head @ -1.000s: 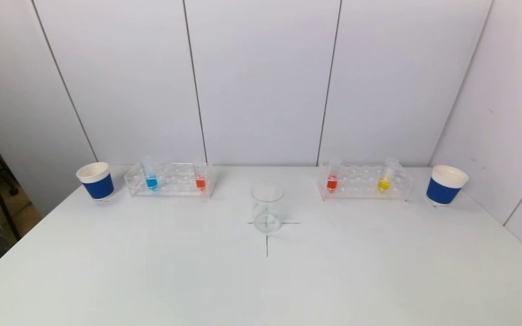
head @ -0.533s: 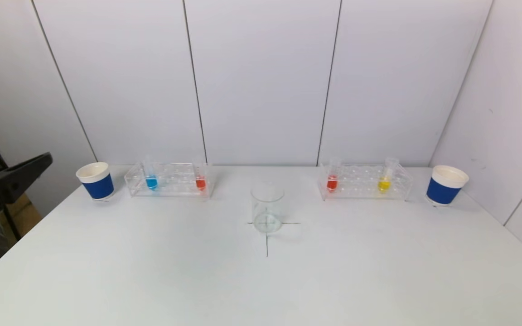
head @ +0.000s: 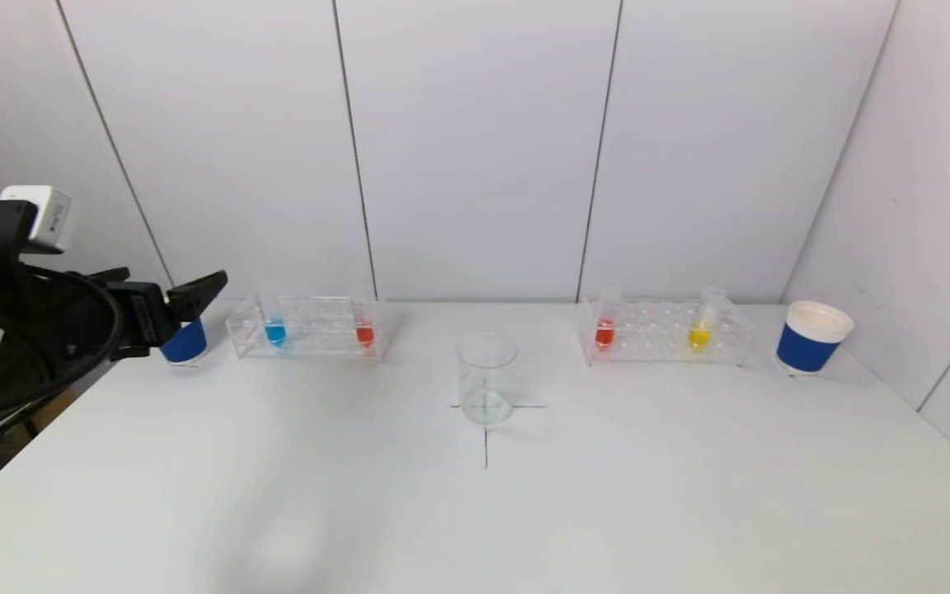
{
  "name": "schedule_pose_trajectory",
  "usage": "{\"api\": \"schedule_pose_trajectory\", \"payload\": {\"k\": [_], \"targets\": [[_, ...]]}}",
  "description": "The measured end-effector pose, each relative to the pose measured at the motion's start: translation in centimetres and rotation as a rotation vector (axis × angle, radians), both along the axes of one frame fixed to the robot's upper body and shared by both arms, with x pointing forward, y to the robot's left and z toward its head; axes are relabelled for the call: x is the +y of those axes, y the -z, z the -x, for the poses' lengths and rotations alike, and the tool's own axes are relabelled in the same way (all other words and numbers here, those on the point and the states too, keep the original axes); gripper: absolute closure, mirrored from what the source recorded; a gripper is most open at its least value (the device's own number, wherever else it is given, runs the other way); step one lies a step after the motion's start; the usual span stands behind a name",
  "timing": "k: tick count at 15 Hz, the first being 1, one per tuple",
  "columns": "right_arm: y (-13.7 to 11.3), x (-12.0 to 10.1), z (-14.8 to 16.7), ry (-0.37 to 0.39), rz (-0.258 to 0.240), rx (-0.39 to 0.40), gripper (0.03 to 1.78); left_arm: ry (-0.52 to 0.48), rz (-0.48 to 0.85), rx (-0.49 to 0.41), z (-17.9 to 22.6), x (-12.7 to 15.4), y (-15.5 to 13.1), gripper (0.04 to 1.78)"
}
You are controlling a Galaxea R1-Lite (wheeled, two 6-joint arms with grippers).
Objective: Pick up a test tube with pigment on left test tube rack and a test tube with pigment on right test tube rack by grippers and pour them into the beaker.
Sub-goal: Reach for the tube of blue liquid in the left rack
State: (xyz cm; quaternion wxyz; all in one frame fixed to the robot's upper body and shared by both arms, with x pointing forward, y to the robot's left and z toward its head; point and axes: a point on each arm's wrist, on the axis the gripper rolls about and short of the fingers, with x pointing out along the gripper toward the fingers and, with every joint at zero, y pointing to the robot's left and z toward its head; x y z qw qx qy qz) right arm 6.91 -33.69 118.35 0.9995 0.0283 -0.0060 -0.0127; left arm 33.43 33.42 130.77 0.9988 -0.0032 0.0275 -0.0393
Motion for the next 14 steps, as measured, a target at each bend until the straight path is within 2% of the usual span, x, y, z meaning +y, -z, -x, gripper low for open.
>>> {"api": "schedule_pose_trajectory", "payload": {"k": [4,7,9,14], "targets": [[0.0,0.0,0.0,0.000,0.000,0.000,0.05,0.013,0.001,0.014,-4.0,0.5,3.5,0.06],[0.0,0.0,0.0,0.000,0.000,0.000,0.05,0.031,0.001,-0.007,-6.8,1.1,6.1,0.06],[0.0,0.0,0.0,0.000,0.000,0.000,0.05,0.029,-0.001,-0.023,-8.4,1.5,7.3,0.06],[0.0,0.0,0.0,0.000,0.000,0.000,0.05,0.023,0.003,0.003,-11.9,2.6,9.9,0.06]]}}
